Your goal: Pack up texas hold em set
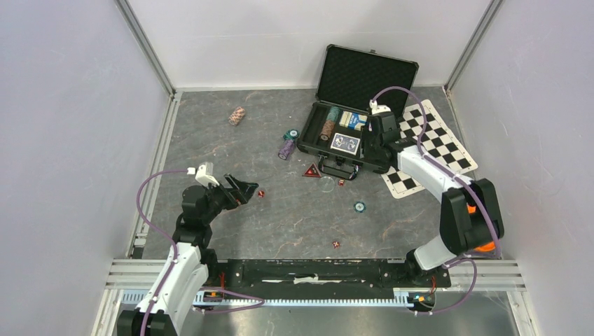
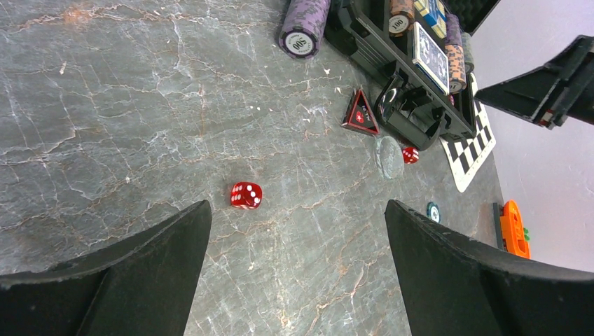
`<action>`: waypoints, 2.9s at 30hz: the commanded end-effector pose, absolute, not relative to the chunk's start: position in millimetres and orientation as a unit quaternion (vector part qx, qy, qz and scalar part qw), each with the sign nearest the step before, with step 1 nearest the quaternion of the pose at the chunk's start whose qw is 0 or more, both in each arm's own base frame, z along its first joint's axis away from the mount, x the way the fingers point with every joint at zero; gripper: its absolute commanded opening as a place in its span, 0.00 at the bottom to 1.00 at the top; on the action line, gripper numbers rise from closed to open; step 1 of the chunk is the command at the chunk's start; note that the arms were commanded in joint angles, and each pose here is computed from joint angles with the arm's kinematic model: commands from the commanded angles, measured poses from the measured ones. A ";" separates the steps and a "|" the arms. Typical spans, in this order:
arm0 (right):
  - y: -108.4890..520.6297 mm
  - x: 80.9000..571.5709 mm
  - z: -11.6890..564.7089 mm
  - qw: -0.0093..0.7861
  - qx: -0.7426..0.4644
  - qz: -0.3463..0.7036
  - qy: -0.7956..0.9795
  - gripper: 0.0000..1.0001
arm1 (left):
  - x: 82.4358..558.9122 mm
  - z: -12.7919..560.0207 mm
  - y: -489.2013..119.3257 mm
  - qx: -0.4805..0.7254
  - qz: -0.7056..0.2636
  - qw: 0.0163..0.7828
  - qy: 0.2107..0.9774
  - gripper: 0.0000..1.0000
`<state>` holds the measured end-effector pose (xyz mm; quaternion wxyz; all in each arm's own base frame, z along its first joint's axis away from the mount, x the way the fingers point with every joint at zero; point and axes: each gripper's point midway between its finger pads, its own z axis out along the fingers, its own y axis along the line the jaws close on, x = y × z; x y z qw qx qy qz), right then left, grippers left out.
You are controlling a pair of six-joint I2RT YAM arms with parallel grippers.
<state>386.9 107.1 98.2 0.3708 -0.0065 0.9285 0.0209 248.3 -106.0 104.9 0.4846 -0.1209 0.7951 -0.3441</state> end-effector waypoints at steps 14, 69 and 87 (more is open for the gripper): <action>169.7 290.8 101.2 0.401 -0.145 0.128 0.895 0.48 | 252.9 114.3 -105.6 -0.109 -0.343 0.502 0.786 1.00; 197.9 333.5 79.0 0.426 -0.065 0.013 0.902 0.22 | 251.4 115.3 -106.1 -0.107 -0.345 0.502 0.786 1.00; 128.9 396.4 110.0 0.452 0.005 0.008 0.892 0.19 | 251.2 115.5 -106.8 -0.106 -0.347 0.501 0.786 1.00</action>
